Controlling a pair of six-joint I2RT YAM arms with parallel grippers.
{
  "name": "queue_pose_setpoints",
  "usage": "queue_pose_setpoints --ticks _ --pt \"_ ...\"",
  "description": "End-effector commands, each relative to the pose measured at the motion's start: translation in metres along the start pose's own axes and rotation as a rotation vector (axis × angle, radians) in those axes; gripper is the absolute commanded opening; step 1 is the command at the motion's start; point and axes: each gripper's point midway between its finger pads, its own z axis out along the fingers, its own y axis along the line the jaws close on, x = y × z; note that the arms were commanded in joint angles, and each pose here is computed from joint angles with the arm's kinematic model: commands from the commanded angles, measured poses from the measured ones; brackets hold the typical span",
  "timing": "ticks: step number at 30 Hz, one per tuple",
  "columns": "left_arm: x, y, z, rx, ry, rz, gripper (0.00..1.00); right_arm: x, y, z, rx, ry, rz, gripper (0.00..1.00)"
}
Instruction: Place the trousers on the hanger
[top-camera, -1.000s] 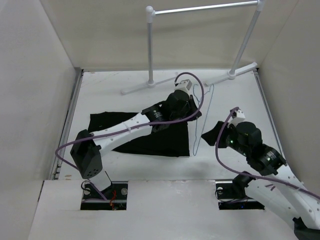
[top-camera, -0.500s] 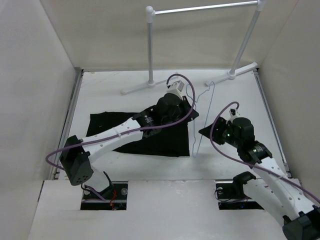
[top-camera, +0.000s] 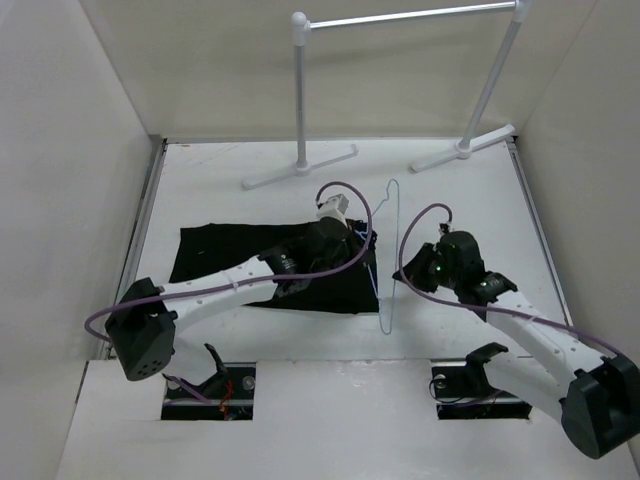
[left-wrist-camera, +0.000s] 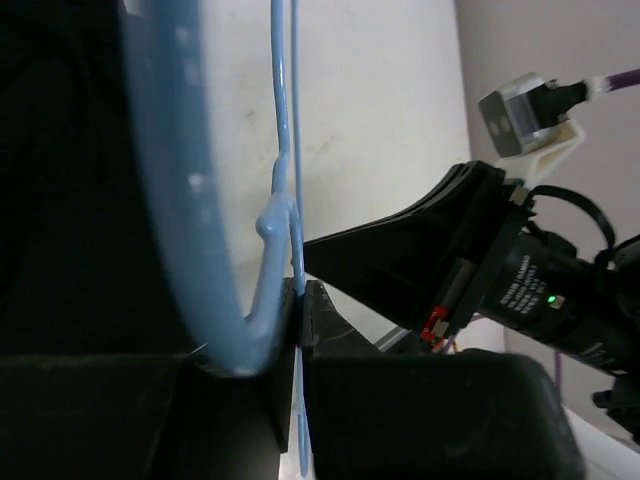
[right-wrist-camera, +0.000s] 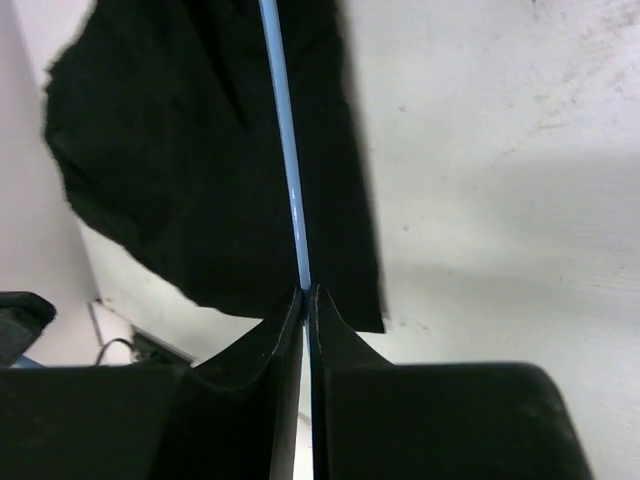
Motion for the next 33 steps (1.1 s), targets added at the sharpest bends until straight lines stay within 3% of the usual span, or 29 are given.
queue_pose_setpoints --ticks 1,5,8,14,20,26,33 --pt "0.013 0.007 -0.004 -0.007 -0.009 -0.02 0.01 -0.005 -0.006 0.007 0.052 -0.034 -0.046 0.13" --pt "0.028 0.028 0.004 -0.045 -0.031 -0.013 0.0 -0.005 -0.008 0.008 0.081 -0.04 -0.07 0.43" --pt "0.032 0.031 0.009 -0.04 -0.044 -0.016 0.0 -0.01 -0.005 0.002 0.081 -0.06 -0.095 0.53" --pt "0.037 0.035 0.014 -0.029 -0.066 -0.015 0.0 -0.007 0.024 0.009 -0.006 -0.034 -0.166 0.32" --pt "0.039 0.04 0.027 -0.049 -0.099 -0.02 0.0 -0.009 0.025 0.053 -0.003 -0.011 -0.234 0.47" --pt "0.041 0.04 0.032 -0.055 -0.109 -0.019 0.0 -0.023 0.029 0.086 -0.008 -0.016 -0.261 0.48" --pt "0.038 0.045 0.028 -0.071 -0.124 -0.02 0.0 -0.016 0.016 0.107 0.006 -0.001 -0.24 0.59"
